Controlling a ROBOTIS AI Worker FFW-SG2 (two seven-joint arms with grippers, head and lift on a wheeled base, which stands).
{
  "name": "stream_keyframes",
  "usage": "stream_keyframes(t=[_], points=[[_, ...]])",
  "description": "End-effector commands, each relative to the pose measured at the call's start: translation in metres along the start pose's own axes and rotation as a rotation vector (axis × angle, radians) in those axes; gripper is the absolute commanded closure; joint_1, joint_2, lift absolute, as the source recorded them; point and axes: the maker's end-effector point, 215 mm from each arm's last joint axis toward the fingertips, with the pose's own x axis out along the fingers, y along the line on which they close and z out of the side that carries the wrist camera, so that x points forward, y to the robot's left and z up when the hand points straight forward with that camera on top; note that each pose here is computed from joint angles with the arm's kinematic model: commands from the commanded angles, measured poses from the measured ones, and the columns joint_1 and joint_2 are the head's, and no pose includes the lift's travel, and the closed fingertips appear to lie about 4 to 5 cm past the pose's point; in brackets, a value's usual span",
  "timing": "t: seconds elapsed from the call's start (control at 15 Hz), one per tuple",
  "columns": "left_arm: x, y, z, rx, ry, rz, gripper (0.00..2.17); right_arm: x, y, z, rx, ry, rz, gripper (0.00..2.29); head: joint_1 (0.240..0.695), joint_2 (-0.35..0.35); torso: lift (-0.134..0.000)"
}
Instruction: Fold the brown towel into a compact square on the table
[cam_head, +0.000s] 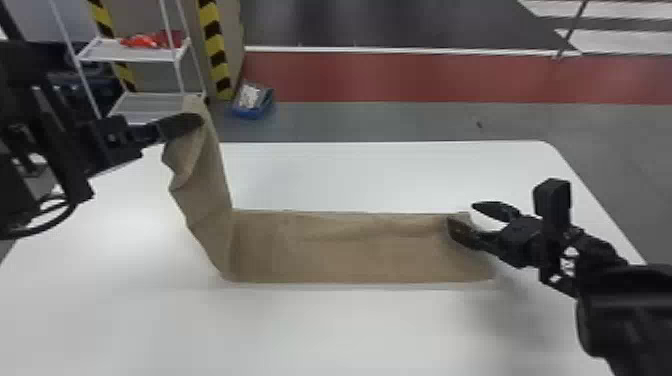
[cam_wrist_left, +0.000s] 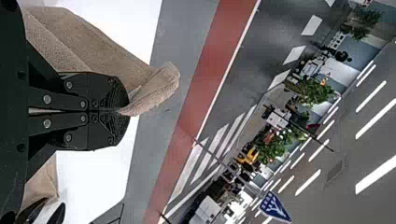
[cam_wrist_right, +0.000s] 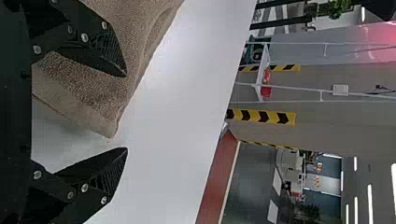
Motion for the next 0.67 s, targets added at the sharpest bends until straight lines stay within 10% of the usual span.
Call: stream_keyframes(t=[0.0, 0.6], points=[[-0.0008, 0.0009, 0.0003, 0.003, 0.001, 0.001, 1.79, 0.0027, 0.0007, -0.0032, 0.002, 0.012, 0.009, 0.50, 0.695, -0.030, -0.128], [-0.0037, 0.0044, 0.0046, 0.012, -0.002, 0.010, 1.79, 0.0044, 0.0053, -0.0083, 0.026, 0.048, 0.032, 1.03, 0.695, -0.023, -0.128]])
